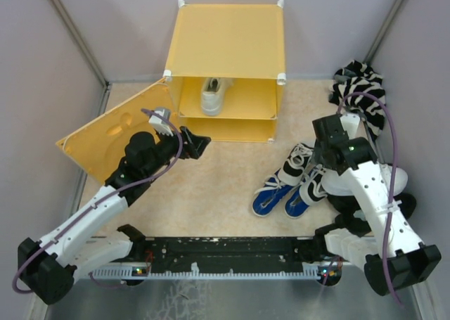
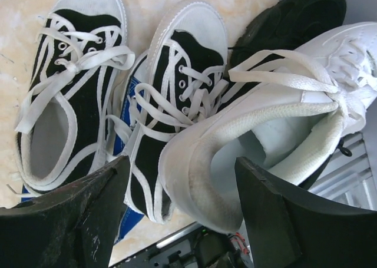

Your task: Place and organize the shoes in the shoe cabinet

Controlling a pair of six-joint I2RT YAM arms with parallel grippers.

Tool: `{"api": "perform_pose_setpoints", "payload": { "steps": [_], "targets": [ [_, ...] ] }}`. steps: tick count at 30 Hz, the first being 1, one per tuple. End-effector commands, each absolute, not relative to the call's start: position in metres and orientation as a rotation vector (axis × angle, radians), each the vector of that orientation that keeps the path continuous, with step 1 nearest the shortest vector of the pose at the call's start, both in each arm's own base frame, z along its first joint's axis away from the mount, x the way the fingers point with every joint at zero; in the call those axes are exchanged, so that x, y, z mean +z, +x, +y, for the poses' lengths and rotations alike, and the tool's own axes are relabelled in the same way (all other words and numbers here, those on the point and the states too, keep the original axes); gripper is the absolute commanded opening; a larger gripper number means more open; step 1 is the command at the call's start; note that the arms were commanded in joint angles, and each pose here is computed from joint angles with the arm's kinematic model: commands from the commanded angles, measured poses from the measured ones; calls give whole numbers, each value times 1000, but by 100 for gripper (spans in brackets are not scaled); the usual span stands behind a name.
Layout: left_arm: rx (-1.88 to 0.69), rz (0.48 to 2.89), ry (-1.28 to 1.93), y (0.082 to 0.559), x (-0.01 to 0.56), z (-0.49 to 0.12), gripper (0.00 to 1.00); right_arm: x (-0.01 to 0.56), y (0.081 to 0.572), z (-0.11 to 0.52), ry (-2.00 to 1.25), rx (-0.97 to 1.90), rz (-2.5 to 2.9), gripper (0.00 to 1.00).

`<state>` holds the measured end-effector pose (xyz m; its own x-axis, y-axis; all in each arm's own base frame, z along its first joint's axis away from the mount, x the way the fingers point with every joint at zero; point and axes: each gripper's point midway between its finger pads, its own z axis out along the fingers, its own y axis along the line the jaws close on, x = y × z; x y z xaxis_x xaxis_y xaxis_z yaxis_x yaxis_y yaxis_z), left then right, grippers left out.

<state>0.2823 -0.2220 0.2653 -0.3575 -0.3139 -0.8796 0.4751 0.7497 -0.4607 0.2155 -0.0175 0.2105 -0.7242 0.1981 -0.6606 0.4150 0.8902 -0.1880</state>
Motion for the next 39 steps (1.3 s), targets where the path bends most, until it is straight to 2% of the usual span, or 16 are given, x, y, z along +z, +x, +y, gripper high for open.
{"api": "perform_pose_setpoints", "payload": {
  "steps": [1,10,14,15,17,20,25,29,33,39],
  "targets": [
    [-849,1728,134,278,282,-223,98,203,217,-14,496,-336,2404,72],
    [-880,1728,142,273,282,-226,98,172,201,-6,599,-227,2477,67],
    [-882,1717,142,270,286,-224,98,168,200,-3,645,-193,2460,56],
    [-881,1720,142,270,285,-224,98,169,199,-4,650,-198,2455,52],
    [-881,1719,141,269,286,-223,99,174,197,-8,654,-217,2437,37],
    [-879,1715,133,269,286,-221,99,197,197,-20,642,-268,2365,2],
    [-882,1718,136,271,288,-224,99,239,204,-19,510,-241,2331,0],
    [-879,1720,139,271,293,-224,99,269,210,11,348,-57,2333,0],
    [-838,1733,142,274,300,-220,99,292,206,72,115,85,2330,0],
    [-773,1748,137,276,304,-211,99,288,179,203,-398,237,2287,0]
  ]
}}
